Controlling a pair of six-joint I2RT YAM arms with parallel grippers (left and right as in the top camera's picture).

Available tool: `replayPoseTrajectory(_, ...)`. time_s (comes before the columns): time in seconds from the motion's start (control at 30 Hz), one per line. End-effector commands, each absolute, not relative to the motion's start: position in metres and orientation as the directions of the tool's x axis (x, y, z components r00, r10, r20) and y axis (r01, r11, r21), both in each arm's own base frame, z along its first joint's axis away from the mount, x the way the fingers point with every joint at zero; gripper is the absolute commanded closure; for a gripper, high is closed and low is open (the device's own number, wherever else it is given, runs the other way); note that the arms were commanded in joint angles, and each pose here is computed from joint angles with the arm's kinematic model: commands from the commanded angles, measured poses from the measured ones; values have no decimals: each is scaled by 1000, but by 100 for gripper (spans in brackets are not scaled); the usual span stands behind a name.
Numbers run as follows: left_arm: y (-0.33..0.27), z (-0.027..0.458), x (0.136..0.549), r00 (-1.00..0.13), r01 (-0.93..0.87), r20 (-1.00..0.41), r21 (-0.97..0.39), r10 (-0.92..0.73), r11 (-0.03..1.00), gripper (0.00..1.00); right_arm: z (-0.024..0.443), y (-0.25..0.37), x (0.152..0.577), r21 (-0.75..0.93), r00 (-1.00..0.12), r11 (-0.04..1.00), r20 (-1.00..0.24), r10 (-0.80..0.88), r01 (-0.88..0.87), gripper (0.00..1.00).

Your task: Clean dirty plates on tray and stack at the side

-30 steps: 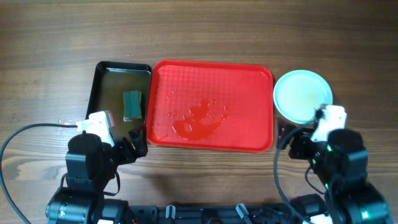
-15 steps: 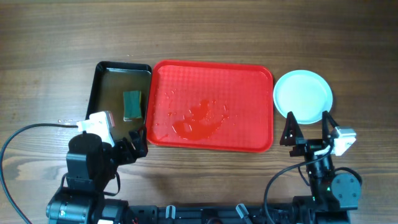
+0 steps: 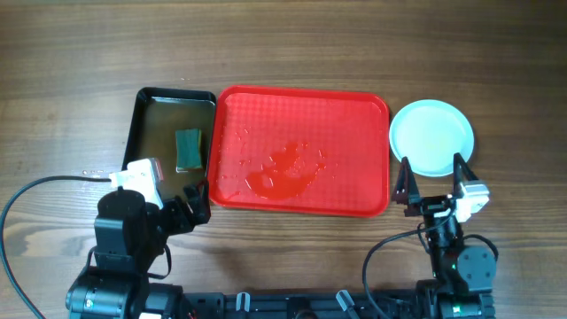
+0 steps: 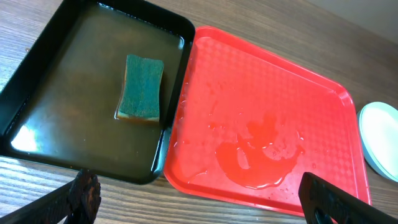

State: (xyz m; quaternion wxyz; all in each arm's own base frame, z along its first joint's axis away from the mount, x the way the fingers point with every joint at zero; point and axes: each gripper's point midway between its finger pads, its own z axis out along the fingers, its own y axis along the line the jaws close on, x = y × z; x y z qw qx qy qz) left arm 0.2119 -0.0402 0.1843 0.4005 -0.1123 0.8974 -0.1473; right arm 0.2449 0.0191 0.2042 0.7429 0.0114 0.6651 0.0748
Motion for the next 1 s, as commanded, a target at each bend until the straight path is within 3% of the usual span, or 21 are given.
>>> replayPoseTrajectory(0.0, -42, 183, 211, -657, -64, -691, -346, -300, 936, 0, 176, 21, 246, 76, -4, 993, -997, 76, -94, 0)
replayPoseTrajectory(0.97, -42, 183, 211, -657, -64, -691, -346, -300, 936, 0, 175, 27, 246, 45, -6, 991, -999, 45, -124, 0)
